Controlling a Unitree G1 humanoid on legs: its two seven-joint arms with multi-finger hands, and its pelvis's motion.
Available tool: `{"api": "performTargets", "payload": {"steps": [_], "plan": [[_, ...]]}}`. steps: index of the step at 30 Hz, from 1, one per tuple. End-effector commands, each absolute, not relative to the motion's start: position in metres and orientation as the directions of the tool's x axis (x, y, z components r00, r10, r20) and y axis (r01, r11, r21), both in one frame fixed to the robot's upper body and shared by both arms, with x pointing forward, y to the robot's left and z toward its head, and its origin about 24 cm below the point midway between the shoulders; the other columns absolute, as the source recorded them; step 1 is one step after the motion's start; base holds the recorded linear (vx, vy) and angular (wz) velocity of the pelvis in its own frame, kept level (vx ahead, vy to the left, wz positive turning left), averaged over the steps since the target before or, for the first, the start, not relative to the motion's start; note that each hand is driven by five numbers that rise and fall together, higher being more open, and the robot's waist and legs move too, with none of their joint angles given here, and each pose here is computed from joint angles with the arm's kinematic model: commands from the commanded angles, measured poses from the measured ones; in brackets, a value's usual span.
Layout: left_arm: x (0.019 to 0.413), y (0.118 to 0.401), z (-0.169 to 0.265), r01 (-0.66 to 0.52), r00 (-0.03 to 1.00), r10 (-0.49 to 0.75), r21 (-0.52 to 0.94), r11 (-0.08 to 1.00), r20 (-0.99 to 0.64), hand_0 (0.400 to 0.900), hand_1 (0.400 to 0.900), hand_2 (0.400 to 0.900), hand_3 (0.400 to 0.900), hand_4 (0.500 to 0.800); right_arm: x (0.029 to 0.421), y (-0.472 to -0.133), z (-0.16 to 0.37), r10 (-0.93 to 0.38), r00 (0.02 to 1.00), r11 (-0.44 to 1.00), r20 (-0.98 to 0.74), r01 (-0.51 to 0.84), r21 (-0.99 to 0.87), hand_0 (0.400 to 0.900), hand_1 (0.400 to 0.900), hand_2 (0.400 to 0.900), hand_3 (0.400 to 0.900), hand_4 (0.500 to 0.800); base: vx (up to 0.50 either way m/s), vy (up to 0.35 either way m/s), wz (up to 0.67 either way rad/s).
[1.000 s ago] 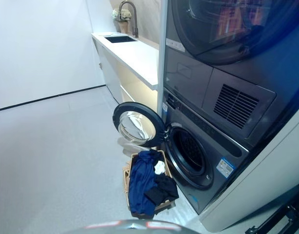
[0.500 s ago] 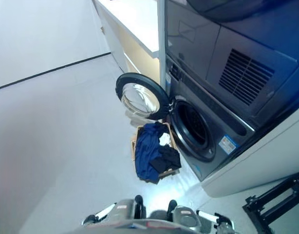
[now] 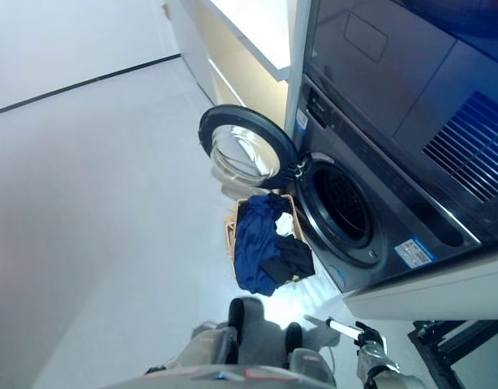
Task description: Put the clothes in the basket into the washing machine.
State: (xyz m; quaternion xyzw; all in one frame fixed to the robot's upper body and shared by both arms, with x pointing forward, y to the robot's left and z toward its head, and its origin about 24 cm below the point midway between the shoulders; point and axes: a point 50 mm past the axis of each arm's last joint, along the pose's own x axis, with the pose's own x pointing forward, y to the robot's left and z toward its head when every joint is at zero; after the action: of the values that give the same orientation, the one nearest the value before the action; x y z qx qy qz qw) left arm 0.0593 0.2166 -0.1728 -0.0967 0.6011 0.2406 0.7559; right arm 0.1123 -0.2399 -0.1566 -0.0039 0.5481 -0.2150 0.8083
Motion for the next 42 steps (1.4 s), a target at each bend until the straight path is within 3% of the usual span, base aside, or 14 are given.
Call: {"api": "performTargets", "payload": {"steps": [1, 7, 14, 21, 26, 32, 39, 42], "plan": [[0.082, 0.242, -0.163, -0.439, 0.23, 0.321, 0.196, 0.877, -0.919, 0.9, 0.9, 0.9, 0.9, 0.8, 0.128, -0.243, -0.151, -0.366, 0.364, 0.901, -0.856, 0.367, -0.229, 0.9, 0.9, 0.9, 0.9, 0.8, 0.163, 0.228, -0.09], [0.111, 0.257, -0.152, -0.442, 0.299, 0.363, 0.209, 0.872, -0.882, 0.9, 0.9, 0.9, 0.9, 0.8, 0.164, -0.225, -0.14, -0.323, 0.492, 0.916, -0.808, 0.377, -0.136, 0.9, 0.9, 0.9, 0.9, 0.8, 0.146, 0.243, 0.0], [0.128, 0.258, -0.147, -0.433, 0.338, 0.382, 0.218, 0.874, -0.86, 0.9, 0.9, 0.9, 0.9, 0.8, 0.212, -0.211, -0.113, -0.274, 0.678, 0.956, -0.682, 0.271, -0.114, 0.9, 0.9, 0.9, 0.9, 0.8, 0.067, 0.016, 0.09], [0.133, 0.25, -0.147, -0.471, 0.356, 0.373, 0.18, 0.864, -0.857, 0.9, 0.9, 0.9, 0.9, 0.8, 0.236, -0.203, -0.094, -0.223, 0.772, 0.975, -0.596, 0.181, -0.13, 0.9, 0.9, 0.9, 0.9, 0.8, 0.057, -0.148, 0.33], [0.151, 0.237, -0.144, -0.489, 0.39, 0.361, 0.141, 0.86, -0.847, 0.9, 0.9, 0.9, 0.9, 0.8, 0.278, -0.202, -0.056, -0.207, 0.872, 0.965, -0.445, 0.105, -0.242, 0.9, 0.9, 0.9, 0.9, 0.8, 0.02, -0.193, 0.57], [0.179, 0.227, -0.134, -0.477, 0.475, 0.346, 0.094, 0.874, -0.809, 0.9, 0.9, 0.9, 0.9, 0.8, 0.332, -0.185, 0.005, -0.08, 0.966, 0.895, -0.244, -0.038, -0.445, 0.9, 0.9, 0.9, 0.9, 0.8, 0.032, -0.073, 0.13], [0.22, 0.228, -0.11, -0.469, 0.602, 0.351, 0.038, 0.882, -0.717, 0.9, 0.9, 0.9, 0.9, 0.8, 0.368, -0.197, 0.055, -0.081, 0.991, 0.74, -0.106, -0.011, -0.673, 0.9, 0.9, 0.9, 0.9, 0.8, -0.003, 0.006, 0.05], [0.241, 0.226, -0.096, -0.462, 0.658, 0.356, 0.018, 0.887, -0.664, 0.9, 0.9, 0.9, 0.9, 0.8, 0.377, -0.217, 0.072, -0.188, 0.981, 0.679, -0.047, 0.095, -0.728, 0.9, 0.9, 0.9, 0.9, 0.8, -0.039, 0.016, 0.1]]}}
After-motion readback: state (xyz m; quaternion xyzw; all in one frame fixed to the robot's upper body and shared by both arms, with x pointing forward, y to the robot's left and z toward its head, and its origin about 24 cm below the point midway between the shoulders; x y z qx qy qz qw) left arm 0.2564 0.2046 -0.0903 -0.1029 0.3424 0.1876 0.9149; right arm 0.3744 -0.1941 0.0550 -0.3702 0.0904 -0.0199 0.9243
